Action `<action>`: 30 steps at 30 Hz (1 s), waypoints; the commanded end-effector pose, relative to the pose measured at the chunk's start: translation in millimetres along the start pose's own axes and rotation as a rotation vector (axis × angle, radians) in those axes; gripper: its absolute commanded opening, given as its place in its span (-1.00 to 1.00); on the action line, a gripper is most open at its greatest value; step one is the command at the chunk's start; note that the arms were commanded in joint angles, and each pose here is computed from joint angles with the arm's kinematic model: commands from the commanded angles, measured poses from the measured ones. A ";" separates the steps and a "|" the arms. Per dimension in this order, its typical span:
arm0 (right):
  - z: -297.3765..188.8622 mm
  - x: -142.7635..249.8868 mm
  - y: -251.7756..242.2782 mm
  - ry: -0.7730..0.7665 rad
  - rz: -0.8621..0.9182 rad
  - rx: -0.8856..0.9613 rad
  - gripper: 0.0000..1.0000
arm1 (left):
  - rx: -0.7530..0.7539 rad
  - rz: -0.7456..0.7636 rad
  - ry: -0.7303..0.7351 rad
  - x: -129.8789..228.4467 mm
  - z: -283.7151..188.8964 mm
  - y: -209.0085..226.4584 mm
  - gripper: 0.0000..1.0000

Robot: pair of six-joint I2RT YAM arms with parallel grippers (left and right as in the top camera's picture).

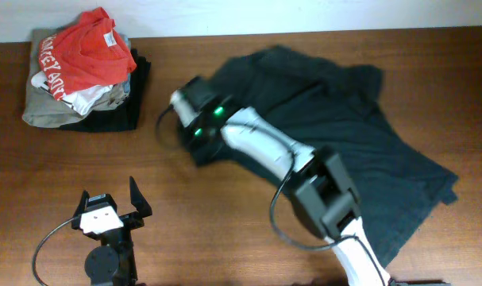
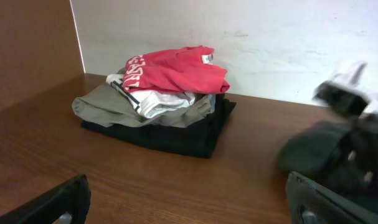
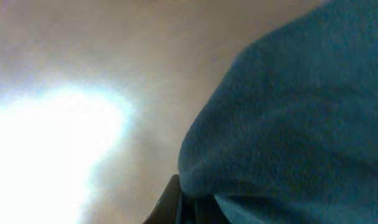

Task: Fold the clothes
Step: 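Drag the dark T-shirt with the right gripper toward the table center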

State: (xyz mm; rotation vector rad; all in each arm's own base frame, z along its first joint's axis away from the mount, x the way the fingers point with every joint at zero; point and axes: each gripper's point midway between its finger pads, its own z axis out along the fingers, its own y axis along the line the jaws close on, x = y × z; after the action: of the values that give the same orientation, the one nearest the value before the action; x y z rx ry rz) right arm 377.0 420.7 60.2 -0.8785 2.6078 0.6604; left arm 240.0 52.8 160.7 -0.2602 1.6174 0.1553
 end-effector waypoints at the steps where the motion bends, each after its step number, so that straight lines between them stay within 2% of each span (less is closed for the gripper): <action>1: -11.0 9.0 49.6 0.034 -0.036 -0.079 -0.92 | 0.001 0.019 0.000 0.9 0.0 0.3 0.98; 5: -6.1 31.2 79.3 0.103 -0.059 -0.110 -0.92 | 0.001 0.019 -0.001 0.8 0.0 0.3 0.98; 9: -10.7 36.6 91.9 0.135 -0.040 -0.169 -0.91 | 0.001 0.019 0.000 0.9 0.0 0.3 0.98; 12: -24.1 25.0 86.9 0.123 -0.037 -0.150 -0.60 | 0.001 0.019 -0.001 0.8 0.0 0.3 0.98; 16: -57.9 -1.3 78.7 0.083 -0.039 -0.141 -0.58 | 0.001 0.019 0.000 0.9 0.0 0.3 0.98; 17: -66.3 -7.5 73.7 0.071 -0.046 -0.124 -0.50 | 0.001 0.019 -0.001 0.8 0.0 0.3 0.98; 18: -74.7 -14.1 62.6 0.056 -0.037 -0.083 -0.19 | 0.001 0.019 -0.001 0.8 0.0 0.3 0.98; 21: -98.1 -30.2 25.6 0.019 0.012 0.012 -0.20 | 0.001 0.019 -0.001 0.8 0.0 0.3 0.98; 23: -109.6 -36.9 8.1 0.005 0.052 -0.004 -0.58 | 0.001 0.019 0.000 0.9 0.0 0.3 0.98; 24: -112.9 -37.5 2.7 0.006 0.072 -0.030 -0.60 | 0.001 0.019 -0.001 0.8 0.0 0.3 0.98; 25: -115.0 -35.3 -4.5 0.016 0.083 -0.025 -0.48 | 0.001 0.019 -0.001 0.8 0.0 0.3 0.98; 26: -117.2 -31.5 -14.0 0.030 0.075 -0.005 -0.07 | 0.001 0.019 -0.001 0.8 0.0 0.3 0.98; 27: -120.2 -26.1 -30.3 0.049 0.093 0.046 0.08 | 0.001 0.019 0.000 0.9 0.0 0.3 0.99; 30: -136.0 -8.6 -84.8 0.102 0.190 0.192 0.13 | 0.001 0.019 -0.001 0.8 0.0 0.3 0.98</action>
State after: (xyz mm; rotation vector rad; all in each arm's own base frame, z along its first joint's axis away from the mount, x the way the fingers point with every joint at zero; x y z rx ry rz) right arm 397.6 339.7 139.7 -0.7262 2.8038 0.5826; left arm 240.0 52.8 160.7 -0.2602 1.6174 0.1553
